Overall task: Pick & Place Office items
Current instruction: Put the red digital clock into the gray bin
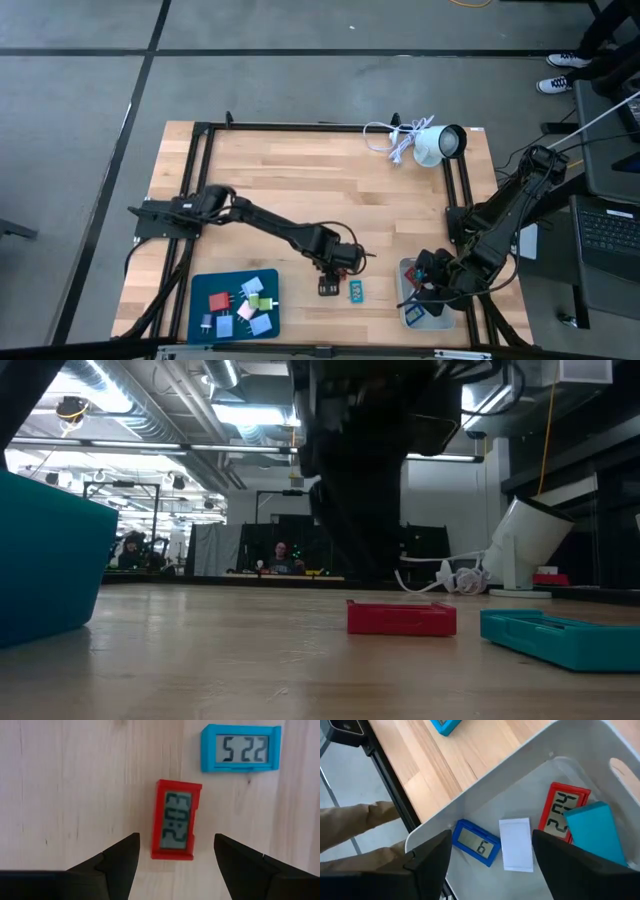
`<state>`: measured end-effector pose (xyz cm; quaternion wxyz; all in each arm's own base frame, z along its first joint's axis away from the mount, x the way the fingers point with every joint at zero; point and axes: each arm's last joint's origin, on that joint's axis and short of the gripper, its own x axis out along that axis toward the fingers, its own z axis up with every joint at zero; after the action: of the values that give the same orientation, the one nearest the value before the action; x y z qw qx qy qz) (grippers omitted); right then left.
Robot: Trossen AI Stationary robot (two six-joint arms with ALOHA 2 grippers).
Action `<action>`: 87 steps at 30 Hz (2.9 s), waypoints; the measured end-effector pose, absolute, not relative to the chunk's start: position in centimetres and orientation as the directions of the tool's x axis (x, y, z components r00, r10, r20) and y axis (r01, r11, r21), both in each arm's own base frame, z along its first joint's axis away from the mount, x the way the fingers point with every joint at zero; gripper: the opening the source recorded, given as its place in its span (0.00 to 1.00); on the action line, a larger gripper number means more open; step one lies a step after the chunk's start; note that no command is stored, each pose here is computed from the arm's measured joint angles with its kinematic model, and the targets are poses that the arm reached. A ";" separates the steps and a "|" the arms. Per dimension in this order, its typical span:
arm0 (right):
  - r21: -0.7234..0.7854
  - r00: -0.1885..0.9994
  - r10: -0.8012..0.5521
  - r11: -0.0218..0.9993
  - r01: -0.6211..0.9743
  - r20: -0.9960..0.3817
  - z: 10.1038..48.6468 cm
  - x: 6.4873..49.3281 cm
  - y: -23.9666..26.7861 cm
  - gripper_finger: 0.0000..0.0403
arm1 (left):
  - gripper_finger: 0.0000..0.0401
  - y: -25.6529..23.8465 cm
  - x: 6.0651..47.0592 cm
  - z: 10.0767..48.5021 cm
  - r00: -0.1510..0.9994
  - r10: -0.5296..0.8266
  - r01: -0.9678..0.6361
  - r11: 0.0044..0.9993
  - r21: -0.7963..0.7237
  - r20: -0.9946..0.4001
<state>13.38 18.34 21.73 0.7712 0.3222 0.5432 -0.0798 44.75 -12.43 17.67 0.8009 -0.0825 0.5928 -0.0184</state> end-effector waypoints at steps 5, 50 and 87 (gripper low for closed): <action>0.405 0.398 0.227 0.793 0.455 -0.889 21.7 13.4 18.3 0.69 | 0.63 -12.6 44.8 17.3 0.308 -0.072 -0.103 0.989 -0.109 -0.949; 0.649 0.992 -0.027 0.754 0.099 -0.119 34.1 13.7 11.9 0.69 | 0.34 1.6 49.2 30.4 0.385 -0.923 0.577 0.258 -0.775 -0.021; 0.228 0.917 0.107 0.973 -0.019 -0.383 41.1 20.0 11.1 0.66 | 0.34 4.7 48.0 34.8 0.435 -0.900 0.644 0.302 -0.703 0.012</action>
<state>20.00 11.06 41.15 0.9729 0.1105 0.2006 0.0323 47.99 4.73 34.82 0.7824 -0.3249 0.1969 -0.4935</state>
